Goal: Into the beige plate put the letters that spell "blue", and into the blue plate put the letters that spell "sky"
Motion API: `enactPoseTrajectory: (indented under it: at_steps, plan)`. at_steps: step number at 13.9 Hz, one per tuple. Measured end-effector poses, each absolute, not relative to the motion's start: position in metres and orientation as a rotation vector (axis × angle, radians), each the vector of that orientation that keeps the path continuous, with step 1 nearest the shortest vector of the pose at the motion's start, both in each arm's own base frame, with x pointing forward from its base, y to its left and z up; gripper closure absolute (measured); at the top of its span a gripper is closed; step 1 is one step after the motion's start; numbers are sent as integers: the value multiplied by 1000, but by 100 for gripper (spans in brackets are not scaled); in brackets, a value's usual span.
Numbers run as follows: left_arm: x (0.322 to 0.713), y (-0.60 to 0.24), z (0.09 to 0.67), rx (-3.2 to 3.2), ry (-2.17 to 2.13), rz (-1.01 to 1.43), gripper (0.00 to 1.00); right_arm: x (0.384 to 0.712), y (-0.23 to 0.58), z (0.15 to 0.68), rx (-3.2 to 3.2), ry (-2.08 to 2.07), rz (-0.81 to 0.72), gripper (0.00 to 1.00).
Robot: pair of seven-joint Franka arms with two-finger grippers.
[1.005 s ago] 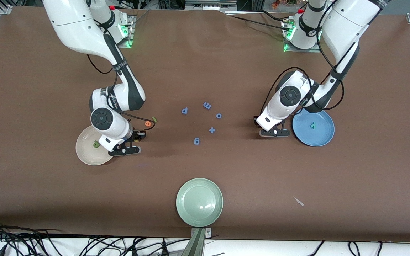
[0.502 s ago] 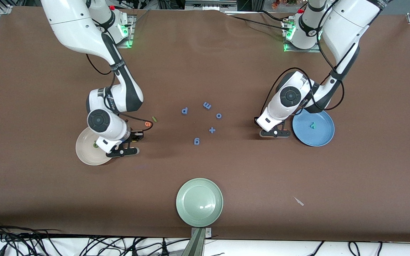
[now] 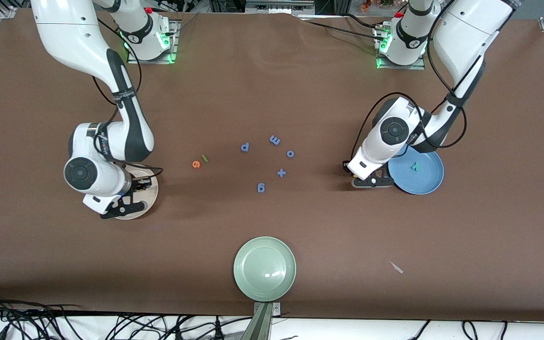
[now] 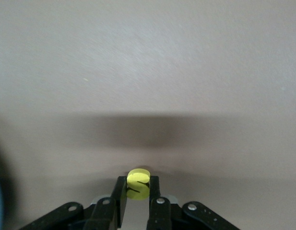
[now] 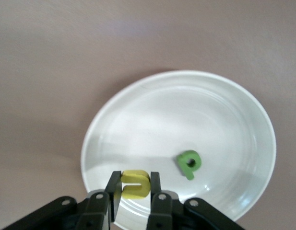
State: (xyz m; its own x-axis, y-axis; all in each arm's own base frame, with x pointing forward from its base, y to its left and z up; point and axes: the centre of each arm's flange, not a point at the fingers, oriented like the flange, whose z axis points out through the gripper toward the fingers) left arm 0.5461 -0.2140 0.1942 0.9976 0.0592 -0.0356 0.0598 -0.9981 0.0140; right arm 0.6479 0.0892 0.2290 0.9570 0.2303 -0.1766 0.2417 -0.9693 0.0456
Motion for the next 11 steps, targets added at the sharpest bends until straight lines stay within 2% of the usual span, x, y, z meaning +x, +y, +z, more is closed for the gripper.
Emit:
enactPoseTrajectory:
  at_steps: [1,2,4,7,11]
  plan:
    - [546,-209,199,3145,99,-82,77,645,86,225,3057,356,-278,61]
    - [546,-203,204,3165,109,-103,77,644,86,223,3066,348,-283,61]
    - [553,-183,217,3184,130,-104,77,643,91,226,3078,348,-278,52]
    - [562,-140,223,3194,105,-116,77,640,122,234,3103,265,-260,48]
    - [561,-80,216,3193,15,-167,77,617,207,234,3138,57,-280,41]
